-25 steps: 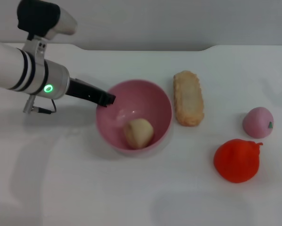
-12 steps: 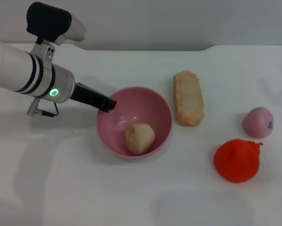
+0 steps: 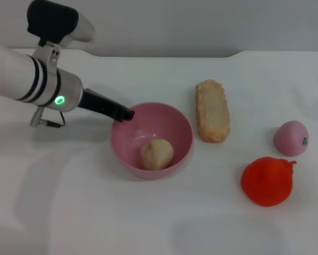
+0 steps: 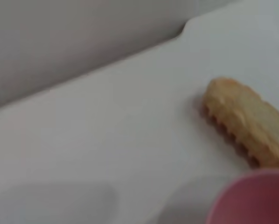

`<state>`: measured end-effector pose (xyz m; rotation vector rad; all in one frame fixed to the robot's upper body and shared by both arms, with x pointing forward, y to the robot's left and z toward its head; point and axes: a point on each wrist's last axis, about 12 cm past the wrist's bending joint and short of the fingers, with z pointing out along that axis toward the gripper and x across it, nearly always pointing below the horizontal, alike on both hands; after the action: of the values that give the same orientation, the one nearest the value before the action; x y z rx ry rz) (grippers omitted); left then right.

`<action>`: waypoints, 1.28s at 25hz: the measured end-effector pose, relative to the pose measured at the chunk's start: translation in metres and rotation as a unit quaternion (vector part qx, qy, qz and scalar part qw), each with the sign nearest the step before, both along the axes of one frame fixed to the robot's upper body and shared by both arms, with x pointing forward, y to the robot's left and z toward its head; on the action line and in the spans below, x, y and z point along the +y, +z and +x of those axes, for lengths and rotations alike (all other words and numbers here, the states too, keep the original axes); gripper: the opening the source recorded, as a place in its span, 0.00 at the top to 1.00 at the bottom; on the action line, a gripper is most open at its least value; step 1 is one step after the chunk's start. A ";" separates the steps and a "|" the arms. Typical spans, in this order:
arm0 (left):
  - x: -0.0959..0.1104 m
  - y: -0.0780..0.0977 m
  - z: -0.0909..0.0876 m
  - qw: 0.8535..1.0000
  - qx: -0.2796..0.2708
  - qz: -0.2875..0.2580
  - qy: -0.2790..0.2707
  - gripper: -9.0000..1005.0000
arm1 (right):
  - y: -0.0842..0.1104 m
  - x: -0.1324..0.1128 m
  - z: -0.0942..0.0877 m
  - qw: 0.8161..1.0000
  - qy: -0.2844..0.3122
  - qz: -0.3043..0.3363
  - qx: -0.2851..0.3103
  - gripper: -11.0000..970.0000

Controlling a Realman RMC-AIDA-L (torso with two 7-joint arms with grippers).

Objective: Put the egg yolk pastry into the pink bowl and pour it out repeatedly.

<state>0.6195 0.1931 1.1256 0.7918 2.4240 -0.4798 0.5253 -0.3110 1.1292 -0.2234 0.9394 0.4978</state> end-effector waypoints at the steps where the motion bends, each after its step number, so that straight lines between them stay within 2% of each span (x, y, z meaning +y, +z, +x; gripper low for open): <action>1: 0.001 0.003 0.001 1.000 -0.009 -0.003 0.003 0.75 | 0.000 0.000 0.000 1.000 0.000 0.000 0.001 0.14; 5: 0.005 0.019 0.002 0.997 -0.065 -0.027 0.025 0.71 | 0.000 0.001 0.000 1.000 0.001 -0.001 0.002 0.14; 7: 0.009 0.033 0.001 0.991 -0.110 -0.059 0.042 0.65 | -0.001 0.002 0.000 1.000 0.003 -0.002 0.004 0.14; 9: 0.009 0.033 0.001 0.991 -0.110 -0.059 0.042 0.60 | -0.002 0.003 -0.001 1.000 0.006 -0.003 0.006 0.14; 10: 0.016 0.049 -0.003 0.976 -0.175 -0.111 0.059 0.57 | -0.003 0.004 -0.001 1.000 0.008 -0.003 0.009 0.14; 11: 0.020 0.057 -0.008 0.959 -0.228 -0.154 0.067 0.54 | -0.004 0.005 -0.001 1.000 0.009 -0.004 0.011 0.14; 12: 0.023 0.060 -0.011 0.949 -0.254 -0.174 0.072 0.50 | -0.006 0.006 -0.001 1.000 0.009 -0.004 0.013 0.14; 13: 0.023 0.060 -0.011 0.949 -0.254 -0.174 0.072 0.46 | -0.007 0.006 -0.001 1.000 0.008 -0.005 0.014 0.14; 14: 0.025 0.061 -0.021 0.918 -0.318 -0.220 0.082 0.43 | -0.008 0.005 -0.001 1.000 0.005 -0.007 0.016 0.14; 15: 0.025 0.061 -0.024 0.911 -0.335 -0.227 0.082 0.39 | -0.009 0.005 -0.002 1.000 0.001 -0.010 0.016 0.14; 16: 0.026 0.060 -0.029 0.896 -0.364 -0.239 0.084 0.35 | -0.010 0.004 -0.003 1.000 -0.005 -0.012 0.016 0.14; 18: 0.026 0.060 -0.029 0.896 -0.364 -0.239 0.084 0.30 | -0.013 -0.001 -0.005 1.000 -0.021 -0.013 0.017 0.14; 19: 0.031 0.054 -0.039 0.871 -0.409 -0.260 0.082 0.27 | -0.014 -0.005 -0.007 0.999 -0.031 -0.013 0.019 0.14; 20: 0.031 0.054 -0.039 0.871 -0.409 -0.260 0.082 0.24 | -0.016 -0.009 -0.008 0.999 -0.043 -0.010 0.022 0.14; 21: 0.036 0.048 -0.046 0.846 -0.445 -0.282 0.081 0.22 | -0.020 -0.017 -0.012 0.998 -0.064 -0.005 0.027 0.14; 23: 0.036 0.048 -0.046 0.846 -0.445 -0.282 0.081 0.22 | -0.022 -0.023 -0.014 0.997 -0.078 -0.003 0.029 0.14; 24: 0.058 0.022 -0.066 0.768 -0.529 -0.341 0.118 0.22 | -0.023 -0.027 -0.017 0.996 -0.089 -0.003 0.031 0.14; 25: 0.067 0.012 -0.075 0.734 -0.560 -0.358 0.139 0.22 | -0.025 -0.031 -0.019 0.994 -0.102 -0.003 0.032 0.14; 26: 0.072 0.009 -0.079 0.718 -0.575 -0.362 0.151 0.22 | -0.027 -0.035 -0.021 0.993 -0.116 -0.005 0.033 0.14; 27: 0.072 0.009 -0.079 0.718 -0.575 -0.362 0.151 0.22 | -0.029 -0.040 -0.025 0.990 -0.135 -0.007 0.035 0.14; 29: 0.097 -0.010 -0.102 0.665 -0.626 -0.353 0.203 0.22 | -0.033 -0.049 -0.029 0.985 -0.167 -0.010 0.038 0.14; 31: 0.106 -0.017 -0.110 0.659 -0.638 -0.329 0.223 0.22 | -0.038 -0.059 -0.034 0.977 -0.206 -0.010 0.045 0.14; 32: 0.116 -0.027 -0.118 0.664 -0.640 -0.298 0.248 0.22 | -0.041 -0.064 -0.037 0.973 -0.225 -0.010 0.050 0.14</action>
<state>0.5017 0.3087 1.0989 0.0111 0.9232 -0.2730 0.4882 -0.3749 1.0881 0.0009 1.0565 0.0819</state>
